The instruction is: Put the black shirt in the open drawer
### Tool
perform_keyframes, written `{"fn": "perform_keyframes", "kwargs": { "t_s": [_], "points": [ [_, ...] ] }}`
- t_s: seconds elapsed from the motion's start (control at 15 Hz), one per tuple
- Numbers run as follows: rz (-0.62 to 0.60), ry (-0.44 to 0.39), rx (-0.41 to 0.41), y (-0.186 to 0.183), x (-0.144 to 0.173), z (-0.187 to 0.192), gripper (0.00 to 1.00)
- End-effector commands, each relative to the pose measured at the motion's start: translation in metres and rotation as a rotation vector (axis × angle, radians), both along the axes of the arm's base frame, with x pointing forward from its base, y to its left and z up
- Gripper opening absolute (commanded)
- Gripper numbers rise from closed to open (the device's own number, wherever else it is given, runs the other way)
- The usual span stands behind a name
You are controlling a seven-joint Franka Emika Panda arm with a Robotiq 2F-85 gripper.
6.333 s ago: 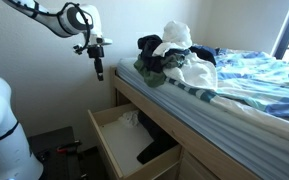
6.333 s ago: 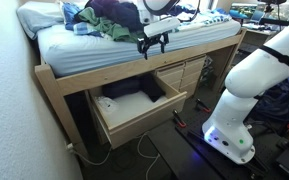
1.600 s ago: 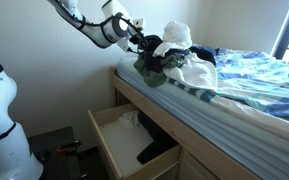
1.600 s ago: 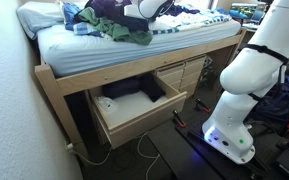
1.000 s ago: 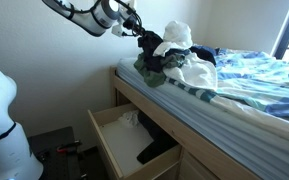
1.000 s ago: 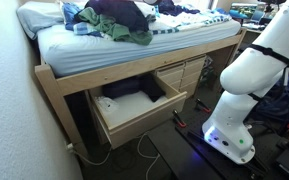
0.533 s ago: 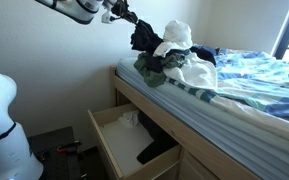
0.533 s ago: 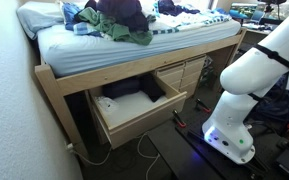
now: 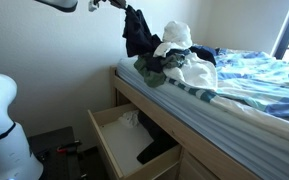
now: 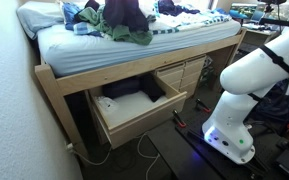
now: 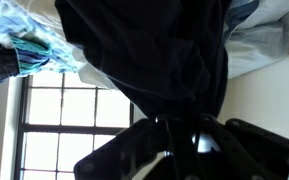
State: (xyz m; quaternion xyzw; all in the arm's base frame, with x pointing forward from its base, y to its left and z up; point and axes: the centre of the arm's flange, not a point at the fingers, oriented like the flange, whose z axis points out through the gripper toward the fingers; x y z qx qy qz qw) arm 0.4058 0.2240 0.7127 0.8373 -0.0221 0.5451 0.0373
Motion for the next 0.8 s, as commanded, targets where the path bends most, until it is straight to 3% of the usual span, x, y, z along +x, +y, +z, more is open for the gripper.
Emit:
{"fn": "perform_keyframes", "kwargs": {
  "t_s": [0.0,0.53,0.6,0.73],
  "points": [
    [-0.054,-0.058,-0.025,0.003,-0.026,0.015,0.02],
    [-0.028,-0.127,-0.070,0.011,-0.049,0.031,0.02],
    [-0.028,-0.104,-0.051,0.011,-0.045,0.032,0.10],
    [-0.026,-0.104,-0.054,0.012,-0.046,0.032,0.10]
  ]
}}
